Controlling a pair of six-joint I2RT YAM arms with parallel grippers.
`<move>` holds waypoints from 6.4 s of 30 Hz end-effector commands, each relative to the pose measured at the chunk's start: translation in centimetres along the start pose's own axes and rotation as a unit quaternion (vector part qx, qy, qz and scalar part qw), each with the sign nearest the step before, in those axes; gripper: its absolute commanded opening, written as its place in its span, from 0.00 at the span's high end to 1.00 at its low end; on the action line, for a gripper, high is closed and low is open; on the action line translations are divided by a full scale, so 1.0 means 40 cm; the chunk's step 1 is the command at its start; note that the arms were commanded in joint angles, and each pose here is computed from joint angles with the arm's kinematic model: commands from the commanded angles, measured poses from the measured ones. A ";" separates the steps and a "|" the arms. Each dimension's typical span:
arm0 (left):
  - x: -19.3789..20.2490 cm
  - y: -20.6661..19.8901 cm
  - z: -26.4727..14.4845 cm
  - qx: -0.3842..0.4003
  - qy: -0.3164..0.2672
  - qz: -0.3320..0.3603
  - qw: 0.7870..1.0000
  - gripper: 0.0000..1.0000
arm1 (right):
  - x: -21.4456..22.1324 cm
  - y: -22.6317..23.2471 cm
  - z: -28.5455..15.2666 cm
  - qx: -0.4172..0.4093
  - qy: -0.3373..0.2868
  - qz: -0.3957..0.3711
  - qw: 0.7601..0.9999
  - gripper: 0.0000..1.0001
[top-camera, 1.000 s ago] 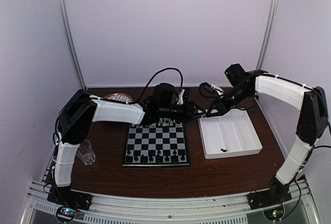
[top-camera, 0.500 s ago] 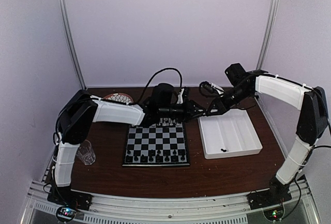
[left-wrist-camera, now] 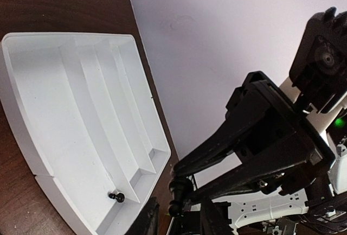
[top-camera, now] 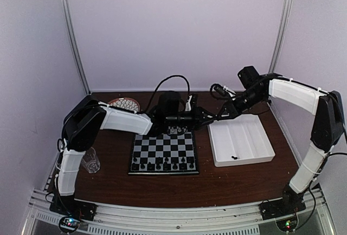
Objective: Set up the chess pieces on the board
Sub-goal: Pass from the right arm to the left, then place the pawn at g7, then adjust the storage box at the center of the board.
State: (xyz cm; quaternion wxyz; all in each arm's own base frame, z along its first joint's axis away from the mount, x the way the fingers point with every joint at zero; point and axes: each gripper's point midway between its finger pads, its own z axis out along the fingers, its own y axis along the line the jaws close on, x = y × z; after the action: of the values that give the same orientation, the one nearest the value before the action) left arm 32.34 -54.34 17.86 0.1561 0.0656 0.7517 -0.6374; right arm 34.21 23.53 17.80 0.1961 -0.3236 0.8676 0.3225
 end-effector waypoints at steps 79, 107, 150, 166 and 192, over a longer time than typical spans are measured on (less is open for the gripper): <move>0.220 0.257 -0.653 -0.474 0.405 0.167 0.764 0.97 | 0.090 -0.122 -0.086 0.056 -0.039 -0.003 0.998 0.66; 0.237 0.372 -0.644 -0.498 0.411 0.154 0.748 0.97 | 0.096 -0.123 -0.088 0.060 -0.039 -0.003 0.997 0.65; 0.212 0.395 -0.624 -0.502 0.393 0.158 0.754 0.95 | 0.099 -0.122 -0.086 0.059 -0.037 0.000 0.998 0.64; 0.206 0.379 -0.627 -0.502 0.387 0.160 0.757 0.80 | 0.101 -0.125 -0.081 0.058 -0.035 0.000 0.998 0.64; 0.014 0.082 -0.594 -0.439 0.178 0.285 0.834 0.63 | 0.419 -0.048 0.083 -0.020 0.298 -0.236 0.925 0.58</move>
State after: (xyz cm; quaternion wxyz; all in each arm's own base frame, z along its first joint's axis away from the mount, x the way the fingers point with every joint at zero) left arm 28.86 -30.29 18.21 0.1996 0.3284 0.9137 -0.1320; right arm 25.99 17.90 7.05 0.0409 -0.5557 0.8057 0.2008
